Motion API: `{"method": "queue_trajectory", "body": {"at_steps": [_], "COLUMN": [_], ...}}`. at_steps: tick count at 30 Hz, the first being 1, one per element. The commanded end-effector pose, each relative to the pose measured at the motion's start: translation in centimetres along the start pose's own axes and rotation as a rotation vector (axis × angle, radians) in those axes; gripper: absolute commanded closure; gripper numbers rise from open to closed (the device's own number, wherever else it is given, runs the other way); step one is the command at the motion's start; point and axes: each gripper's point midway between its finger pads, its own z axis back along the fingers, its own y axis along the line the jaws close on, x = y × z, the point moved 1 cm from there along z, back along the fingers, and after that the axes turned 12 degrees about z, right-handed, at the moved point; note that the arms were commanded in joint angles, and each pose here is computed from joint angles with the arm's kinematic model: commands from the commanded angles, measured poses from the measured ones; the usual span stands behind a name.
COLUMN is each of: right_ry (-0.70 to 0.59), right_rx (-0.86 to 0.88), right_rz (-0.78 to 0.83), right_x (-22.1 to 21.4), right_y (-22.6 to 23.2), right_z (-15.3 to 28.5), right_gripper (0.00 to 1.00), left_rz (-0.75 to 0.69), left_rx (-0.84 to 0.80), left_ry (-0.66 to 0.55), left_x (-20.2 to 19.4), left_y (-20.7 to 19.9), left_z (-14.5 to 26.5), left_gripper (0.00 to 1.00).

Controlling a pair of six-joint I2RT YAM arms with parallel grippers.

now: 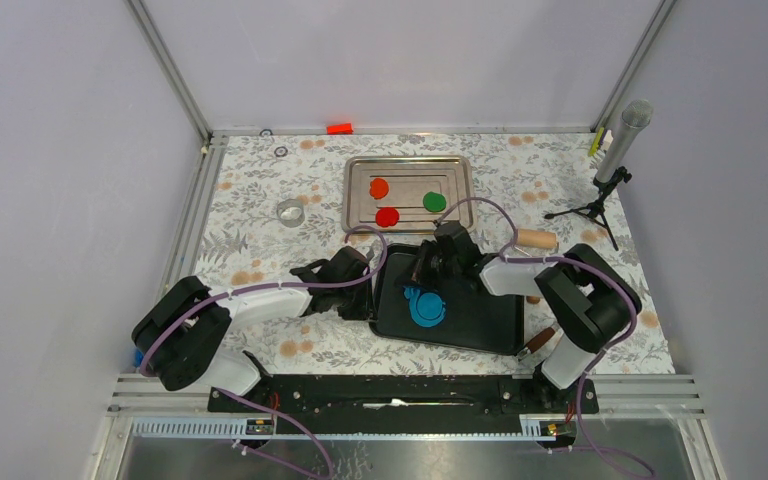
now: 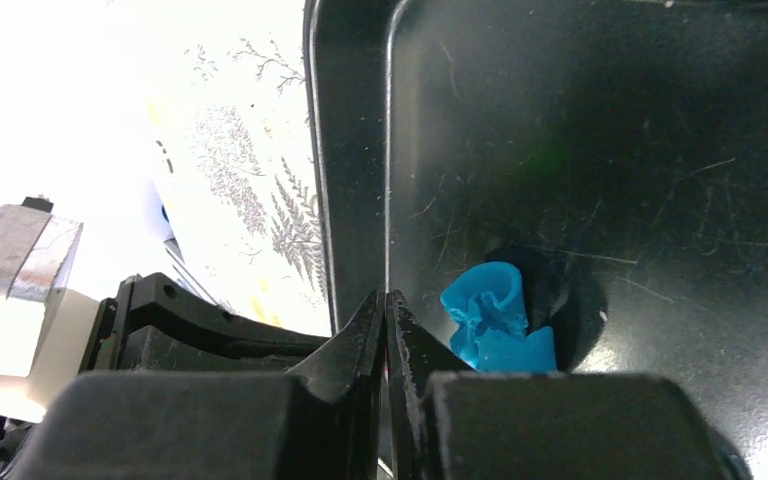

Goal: Roll out the dumpling wrappers from the dough
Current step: Remove the dumpling wrapper from the work surface.

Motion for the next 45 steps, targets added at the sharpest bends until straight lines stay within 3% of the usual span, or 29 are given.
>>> {"method": "queue_trajectory", "body": {"at_steps": [1,6,13,25,45], "right_ry": [-0.002,-0.075,-0.178,-0.004,0.176], "right_rx": [0.095,0.027,-0.181,-0.178,0.073], "right_rz": [0.044,0.123,0.087,0.069,0.173], "right_x": [1.0,1.8,3.0,1.4,-4.2], "right_y": [3.8,3.7,-2.0,-3.9,0.3], "right_z": [2.1,5.0,5.9,1.1,2.5], "right_gripper": [0.92,0.91,0.87,0.92,0.97], "left_rz": [-0.027,-0.03,-0.031,-0.036,-0.028], "left_rx": [0.135,0.134,0.126,0.131,0.129], "left_ry": [0.102,0.103,0.099,0.089,0.091], "left_x": [-3.1,-3.0,-2.8,-2.7,-2.6], "left_y": [4.1,4.0,3.7,3.8,3.6], "left_z": [0.0,-0.1,-0.1,0.5,0.1], "left_gripper": [1.0,1.0,1.0,1.0,1.0]}}
